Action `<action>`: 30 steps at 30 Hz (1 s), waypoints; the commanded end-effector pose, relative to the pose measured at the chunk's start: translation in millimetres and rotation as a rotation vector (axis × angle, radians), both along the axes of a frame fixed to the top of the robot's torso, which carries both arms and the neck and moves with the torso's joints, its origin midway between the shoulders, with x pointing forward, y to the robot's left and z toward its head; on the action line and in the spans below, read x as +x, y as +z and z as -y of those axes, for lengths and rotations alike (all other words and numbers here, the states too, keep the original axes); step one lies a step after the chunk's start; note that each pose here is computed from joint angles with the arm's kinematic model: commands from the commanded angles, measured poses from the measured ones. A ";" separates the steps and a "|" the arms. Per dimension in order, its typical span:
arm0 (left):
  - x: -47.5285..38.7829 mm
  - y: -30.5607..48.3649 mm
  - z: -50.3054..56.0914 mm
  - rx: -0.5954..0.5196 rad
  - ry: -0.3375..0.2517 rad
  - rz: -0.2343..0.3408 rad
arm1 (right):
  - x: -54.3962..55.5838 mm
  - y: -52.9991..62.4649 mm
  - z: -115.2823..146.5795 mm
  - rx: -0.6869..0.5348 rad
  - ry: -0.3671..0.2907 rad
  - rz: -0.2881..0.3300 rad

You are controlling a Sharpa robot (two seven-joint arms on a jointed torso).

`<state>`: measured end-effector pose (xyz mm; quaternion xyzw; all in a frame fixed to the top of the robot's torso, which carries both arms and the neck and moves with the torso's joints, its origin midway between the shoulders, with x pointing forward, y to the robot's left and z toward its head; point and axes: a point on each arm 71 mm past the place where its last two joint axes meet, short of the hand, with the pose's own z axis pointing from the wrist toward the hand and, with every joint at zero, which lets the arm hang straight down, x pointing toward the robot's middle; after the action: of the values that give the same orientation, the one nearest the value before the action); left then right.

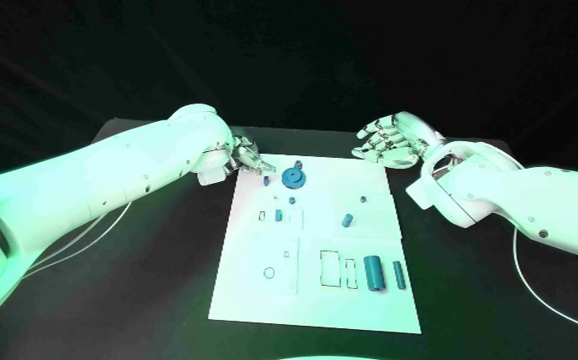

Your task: Assemble the parts on the task board

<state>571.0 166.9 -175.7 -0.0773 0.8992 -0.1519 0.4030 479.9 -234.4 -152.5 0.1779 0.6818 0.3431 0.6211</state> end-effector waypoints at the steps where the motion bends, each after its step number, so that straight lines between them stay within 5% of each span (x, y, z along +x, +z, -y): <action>1: -1.8 -2.1 3.7 -0.005 -0.029 -0.020 | 0.1 0.3 -0.4 0.038 0.006 -0.002; 30: -4.5 -10.0 7.6 -0.003 -0.047 -0.057 | 0.3 -1.2 0.1 0.042 -0.002 -0.020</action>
<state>567.9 162.0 -185.0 -0.0656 0.9084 -0.1519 0.3840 480.6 -235.9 -154.1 0.1996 0.6817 0.3503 0.6104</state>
